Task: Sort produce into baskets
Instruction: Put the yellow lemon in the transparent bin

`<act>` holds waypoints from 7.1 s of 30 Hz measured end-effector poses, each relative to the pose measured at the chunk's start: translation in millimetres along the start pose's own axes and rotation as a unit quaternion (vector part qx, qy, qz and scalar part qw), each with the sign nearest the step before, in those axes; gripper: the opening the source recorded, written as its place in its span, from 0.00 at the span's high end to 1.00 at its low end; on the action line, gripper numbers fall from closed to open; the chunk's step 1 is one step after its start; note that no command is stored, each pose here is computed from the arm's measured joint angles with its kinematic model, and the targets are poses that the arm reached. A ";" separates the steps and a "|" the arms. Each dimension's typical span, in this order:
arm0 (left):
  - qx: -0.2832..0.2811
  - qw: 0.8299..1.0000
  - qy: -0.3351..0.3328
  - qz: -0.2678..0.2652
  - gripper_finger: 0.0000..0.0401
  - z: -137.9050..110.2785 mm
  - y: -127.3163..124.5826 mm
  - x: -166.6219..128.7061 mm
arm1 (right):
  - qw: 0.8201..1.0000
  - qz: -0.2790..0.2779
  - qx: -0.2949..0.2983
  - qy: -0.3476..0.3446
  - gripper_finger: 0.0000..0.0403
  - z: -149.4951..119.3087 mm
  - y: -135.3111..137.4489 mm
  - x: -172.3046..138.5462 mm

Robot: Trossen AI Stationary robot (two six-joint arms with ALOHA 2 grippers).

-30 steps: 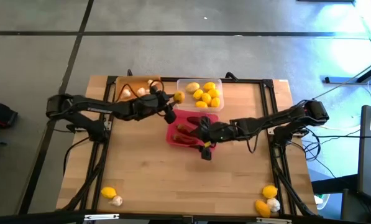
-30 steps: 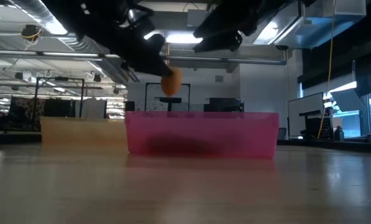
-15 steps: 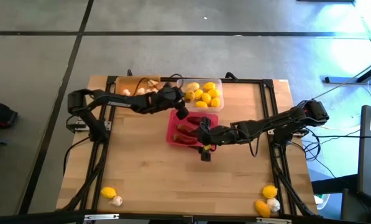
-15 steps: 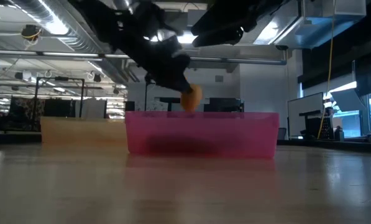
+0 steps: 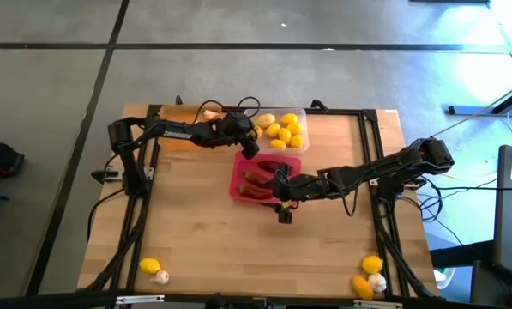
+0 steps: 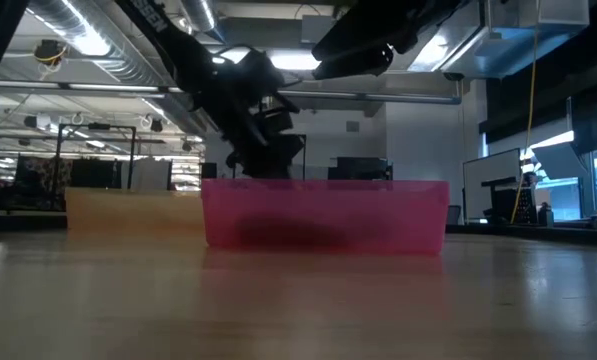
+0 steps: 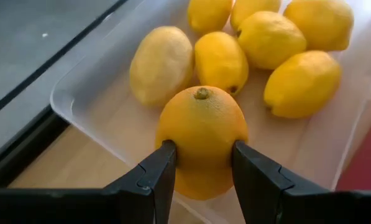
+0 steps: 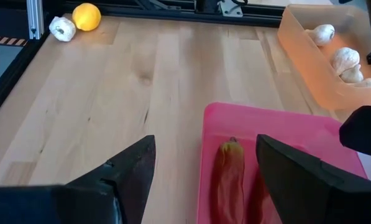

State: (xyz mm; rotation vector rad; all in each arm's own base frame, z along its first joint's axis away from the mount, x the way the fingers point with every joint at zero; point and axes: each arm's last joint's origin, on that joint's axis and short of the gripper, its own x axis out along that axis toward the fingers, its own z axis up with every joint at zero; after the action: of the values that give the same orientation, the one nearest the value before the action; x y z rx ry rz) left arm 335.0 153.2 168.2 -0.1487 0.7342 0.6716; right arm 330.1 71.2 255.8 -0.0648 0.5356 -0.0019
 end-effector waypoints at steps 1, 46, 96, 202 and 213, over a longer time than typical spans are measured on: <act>-0.001 1.000 0.003 0.000 0.66 -0.7 0.0 0.5 | 1.000 0.000 0.000 0.000 0.33 0.0 0.0 0.0; 0.121 0.987 -0.050 -0.092 0.49 28.8 -24.2 -160.6 | 1.000 -0.001 0.005 0.008 0.33 -1.7 -0.1 0.0; 0.167 0.884 0.330 -0.287 0.49 -175.5 -189.4 -308.2 | 0.992 -0.018 -0.118 0.025 0.33 -4.9 -2.1 0.1; 0.047 0.996 -0.055 0.042 0.64 31.2 -18.7 -136.1 | 0.969 -0.187 -0.062 0.148 0.33 -20.9 -24.5 -37.9; 0.045 0.997 -0.051 0.036 0.64 32.4 11.2 -42.2 | 0.967 -0.205 -0.031 0.149 0.33 -22.1 -28.5 -38.0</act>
State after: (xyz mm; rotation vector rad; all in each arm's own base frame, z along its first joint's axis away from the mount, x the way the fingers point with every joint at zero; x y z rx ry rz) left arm 323.6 151.7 221.3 -0.0056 0.6721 0.7082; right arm 286.6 42.1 258.1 -0.2380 0.8148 -0.4051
